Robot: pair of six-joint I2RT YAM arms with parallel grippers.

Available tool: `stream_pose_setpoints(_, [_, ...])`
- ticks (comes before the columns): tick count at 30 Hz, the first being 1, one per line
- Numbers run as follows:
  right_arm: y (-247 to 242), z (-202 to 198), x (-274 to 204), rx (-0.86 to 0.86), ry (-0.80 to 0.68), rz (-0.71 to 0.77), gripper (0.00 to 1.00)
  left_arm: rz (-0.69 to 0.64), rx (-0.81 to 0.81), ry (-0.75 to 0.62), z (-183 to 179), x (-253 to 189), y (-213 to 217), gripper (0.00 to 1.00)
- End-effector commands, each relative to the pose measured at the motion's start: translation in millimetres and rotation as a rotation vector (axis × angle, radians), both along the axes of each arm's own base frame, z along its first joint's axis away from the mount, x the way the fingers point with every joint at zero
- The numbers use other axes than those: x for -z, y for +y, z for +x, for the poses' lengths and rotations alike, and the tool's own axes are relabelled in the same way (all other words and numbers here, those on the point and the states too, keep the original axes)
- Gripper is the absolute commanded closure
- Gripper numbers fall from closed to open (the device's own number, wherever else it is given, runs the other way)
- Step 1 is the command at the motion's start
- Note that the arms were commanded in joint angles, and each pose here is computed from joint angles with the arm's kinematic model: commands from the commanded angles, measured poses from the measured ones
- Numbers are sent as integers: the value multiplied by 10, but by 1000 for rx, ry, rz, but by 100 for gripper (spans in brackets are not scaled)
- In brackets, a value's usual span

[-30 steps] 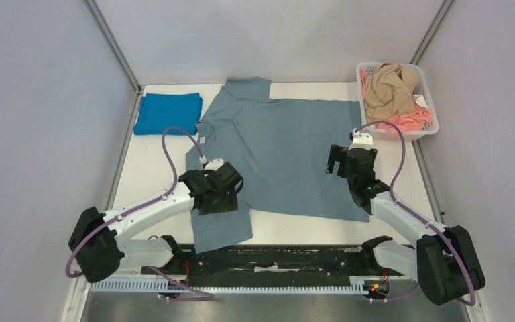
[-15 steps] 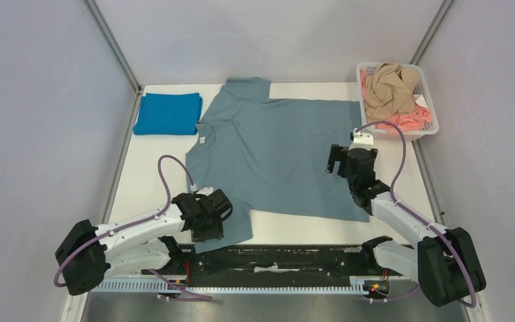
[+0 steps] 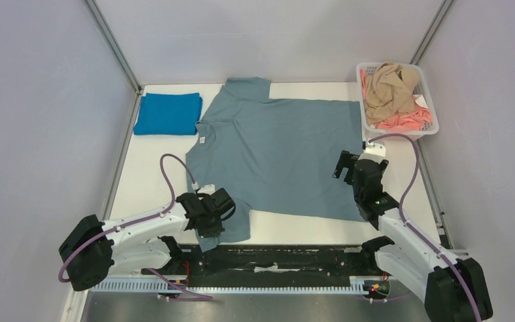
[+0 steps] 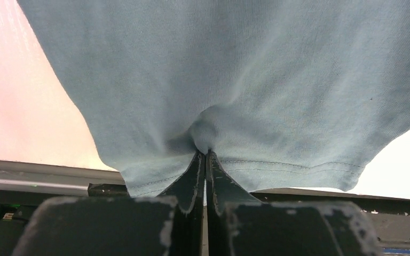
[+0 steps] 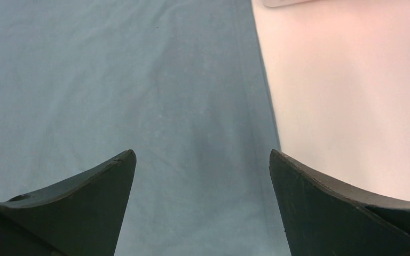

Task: Fold and stack the t-shirts
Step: Grab the side of the flattened tshirt closest away from the robot with both arms

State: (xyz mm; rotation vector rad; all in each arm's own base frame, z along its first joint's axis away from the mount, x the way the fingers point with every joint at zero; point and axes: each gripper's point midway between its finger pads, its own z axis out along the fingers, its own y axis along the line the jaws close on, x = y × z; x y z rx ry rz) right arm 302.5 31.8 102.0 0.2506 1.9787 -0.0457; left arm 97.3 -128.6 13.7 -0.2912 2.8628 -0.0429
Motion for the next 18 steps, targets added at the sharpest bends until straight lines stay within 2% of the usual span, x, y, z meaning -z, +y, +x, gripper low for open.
stream_pose_setpoints(1, [-144,-169,-8,106,-16,54,2,-23,-17,-71,122,-59,-40,98])
stream_pose_setpoints(7, [-174,-546,163,153,100,135,2,-101,57,-64,84,-90,-168,98])
stream_pose_setpoints(13, [-319,-992,428,276,224,180,2,-105,103,-69,77,-125,-174,98])
stream_pose_setpoints(18, [-179,-1253,715,223,314,258,2,-100,102,-63,60,-111,-153,98])
